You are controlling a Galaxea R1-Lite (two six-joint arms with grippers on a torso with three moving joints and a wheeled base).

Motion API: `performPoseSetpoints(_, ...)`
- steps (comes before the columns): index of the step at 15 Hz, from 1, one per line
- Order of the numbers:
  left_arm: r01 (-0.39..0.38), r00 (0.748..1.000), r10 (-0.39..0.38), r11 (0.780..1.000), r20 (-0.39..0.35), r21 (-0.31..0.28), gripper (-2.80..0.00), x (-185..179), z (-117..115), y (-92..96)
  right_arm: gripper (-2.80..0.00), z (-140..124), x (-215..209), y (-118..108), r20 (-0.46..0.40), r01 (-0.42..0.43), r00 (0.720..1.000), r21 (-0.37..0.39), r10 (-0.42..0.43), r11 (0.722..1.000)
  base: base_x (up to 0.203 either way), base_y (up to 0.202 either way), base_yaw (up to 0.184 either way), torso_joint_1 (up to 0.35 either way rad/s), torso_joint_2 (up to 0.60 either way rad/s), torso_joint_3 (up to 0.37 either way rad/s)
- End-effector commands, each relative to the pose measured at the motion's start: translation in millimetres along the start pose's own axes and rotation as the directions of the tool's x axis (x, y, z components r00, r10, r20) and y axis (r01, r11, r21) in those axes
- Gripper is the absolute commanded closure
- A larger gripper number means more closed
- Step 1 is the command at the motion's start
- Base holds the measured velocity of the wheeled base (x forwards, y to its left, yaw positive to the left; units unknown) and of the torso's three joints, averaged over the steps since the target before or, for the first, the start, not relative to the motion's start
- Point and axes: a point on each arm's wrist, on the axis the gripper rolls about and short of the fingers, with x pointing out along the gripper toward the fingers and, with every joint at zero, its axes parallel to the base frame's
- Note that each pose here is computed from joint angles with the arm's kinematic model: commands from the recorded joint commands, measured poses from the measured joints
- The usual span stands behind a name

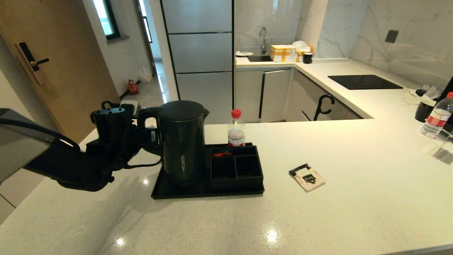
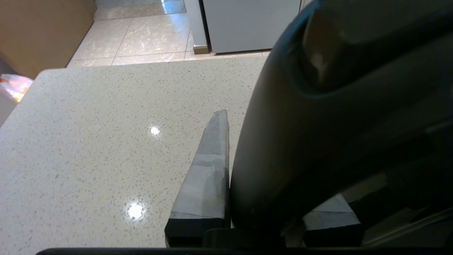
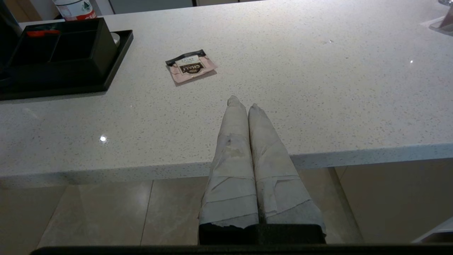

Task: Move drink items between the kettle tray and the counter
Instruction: Return the kettle to its original position

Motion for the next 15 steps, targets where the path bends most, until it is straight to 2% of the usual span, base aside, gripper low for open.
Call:
performPoseSetpoints(1, -0.003, 1.0, 0.003, 1.0, -0.003, 0.004, 0.0, 3.8, -3.1, -0.4, 0.0, 0.0, 0.1, 0.0, -0.002, -0.001, 1.0, 0.0, 0.001, 1.0, 0.0, 0.0, 0.0, 0.0, 0.0, 0.0)
performPoseSetpoints(13, 0.007, 0.999, -0.006, 1.0, -0.05, 0.029, 0.0, 8.0, -18.5, 0.5, 0.0, 0.0, 0.1, 0.0, -0.002, -0.001, 1.0, 0.0, 0.001, 1.0, 0.0, 0.0, 0.0, 0.0, 0.0, 0.0)
performPoseSetpoints(15, 0.007, 0.999, -0.005, 0.998, -0.039, 0.06, 0.0, 4.7, -22.6, 2.1, 0.0, 0.0, 0.1, 0.0, -0.002, -0.001, 1.0, 0.0, 0.001, 1.0, 0.0, 0.0, 0.0, 0.0, 0.0, 0.0)
